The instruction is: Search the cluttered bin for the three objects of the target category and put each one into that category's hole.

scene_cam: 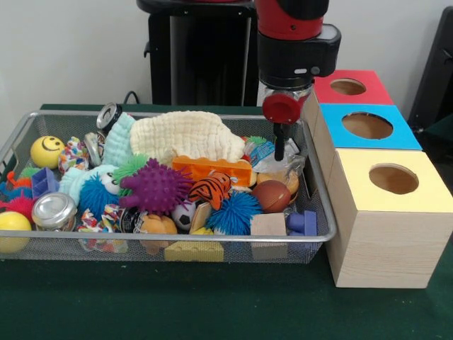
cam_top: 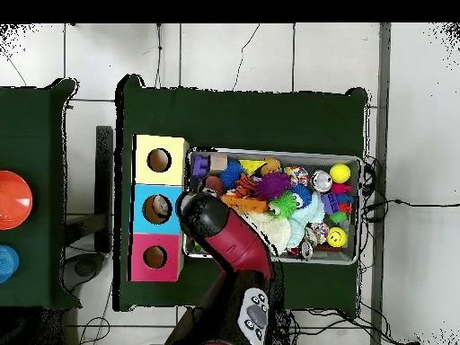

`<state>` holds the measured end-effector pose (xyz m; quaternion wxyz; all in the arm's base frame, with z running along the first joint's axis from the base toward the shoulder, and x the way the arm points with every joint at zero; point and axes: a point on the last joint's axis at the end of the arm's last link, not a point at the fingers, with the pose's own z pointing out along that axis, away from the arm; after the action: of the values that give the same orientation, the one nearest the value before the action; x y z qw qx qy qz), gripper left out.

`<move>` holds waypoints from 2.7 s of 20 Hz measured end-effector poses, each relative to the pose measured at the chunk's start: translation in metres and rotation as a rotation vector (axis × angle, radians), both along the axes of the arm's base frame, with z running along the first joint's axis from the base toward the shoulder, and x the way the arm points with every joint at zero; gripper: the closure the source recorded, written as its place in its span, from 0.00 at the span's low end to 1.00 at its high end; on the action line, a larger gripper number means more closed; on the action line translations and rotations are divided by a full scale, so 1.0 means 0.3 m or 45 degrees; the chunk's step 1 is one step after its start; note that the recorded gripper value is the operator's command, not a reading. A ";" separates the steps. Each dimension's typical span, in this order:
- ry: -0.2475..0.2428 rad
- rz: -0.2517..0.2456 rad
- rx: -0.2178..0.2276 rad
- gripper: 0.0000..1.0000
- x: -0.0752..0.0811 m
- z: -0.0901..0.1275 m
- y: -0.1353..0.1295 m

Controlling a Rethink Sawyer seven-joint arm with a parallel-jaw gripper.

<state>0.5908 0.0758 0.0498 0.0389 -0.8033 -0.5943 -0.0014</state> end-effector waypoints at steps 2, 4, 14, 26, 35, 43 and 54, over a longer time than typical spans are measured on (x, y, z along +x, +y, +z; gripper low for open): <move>-0.010 -0.005 0.005 0.00 0.008 -0.010 0.006; -0.016 -0.007 0.006 0.00 0.012 -0.015 0.007; 0.021 -0.010 -0.004 0.00 -0.013 -0.086 -0.004; 0.020 -0.010 -0.008 0.00 -0.010 -0.090 -0.009; 0.022 -0.019 -0.005 0.00 -0.009 -0.093 -0.020; 0.025 -0.064 0.028 0.00 0.006 -0.108 -0.067; 0.018 -0.048 0.023 1.00 0.018 -0.112 -0.051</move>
<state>0.5961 0.0605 0.0162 0.0503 -0.8139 -0.5788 -0.0020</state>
